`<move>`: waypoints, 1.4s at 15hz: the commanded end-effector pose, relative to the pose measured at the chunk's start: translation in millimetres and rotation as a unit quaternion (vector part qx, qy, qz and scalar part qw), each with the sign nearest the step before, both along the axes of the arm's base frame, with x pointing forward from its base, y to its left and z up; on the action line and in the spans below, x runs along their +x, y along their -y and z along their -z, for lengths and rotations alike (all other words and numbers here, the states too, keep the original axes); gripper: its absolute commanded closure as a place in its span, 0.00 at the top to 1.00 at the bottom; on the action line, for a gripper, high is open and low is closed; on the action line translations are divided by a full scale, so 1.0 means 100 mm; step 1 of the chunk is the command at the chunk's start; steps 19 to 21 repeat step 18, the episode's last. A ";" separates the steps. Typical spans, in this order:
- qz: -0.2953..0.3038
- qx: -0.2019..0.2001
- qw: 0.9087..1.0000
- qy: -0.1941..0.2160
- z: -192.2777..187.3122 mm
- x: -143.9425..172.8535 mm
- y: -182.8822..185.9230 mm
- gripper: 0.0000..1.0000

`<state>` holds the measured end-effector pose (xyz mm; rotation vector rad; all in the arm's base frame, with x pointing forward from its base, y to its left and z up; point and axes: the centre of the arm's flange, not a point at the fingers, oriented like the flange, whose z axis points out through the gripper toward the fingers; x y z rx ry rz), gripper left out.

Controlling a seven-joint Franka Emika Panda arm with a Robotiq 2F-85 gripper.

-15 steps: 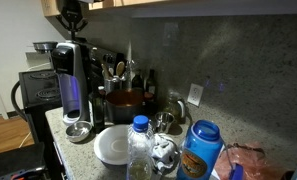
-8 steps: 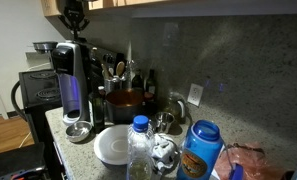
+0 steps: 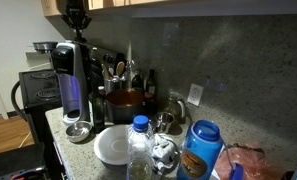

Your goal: Switch on the grey and silver object

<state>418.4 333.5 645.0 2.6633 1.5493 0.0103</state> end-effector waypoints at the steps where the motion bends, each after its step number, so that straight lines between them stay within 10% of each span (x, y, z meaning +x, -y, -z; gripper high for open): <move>1: 0.070 -0.012 0.997 0.018 -0.02 -0.09 0.16 0.00; 5: 0.134 -0.008 0.991 0.017 0.01 -0.09 0.36 0.00; 6: 0.139 -0.005 0.990 0.013 0.03 -0.08 0.40 0.26; 8: 0.123 -0.007 0.992 0.011 -0.01 0.03 0.30 0.34; 9: 0.124 -0.008 0.992 0.010 0.00 0.04 0.31 0.15; 12: 0.123 -0.009 0.992 0.009 0.01 0.04 0.30 0.34; 21: 0.122 -0.009 0.992 0.009 0.02 0.04 0.29 0.34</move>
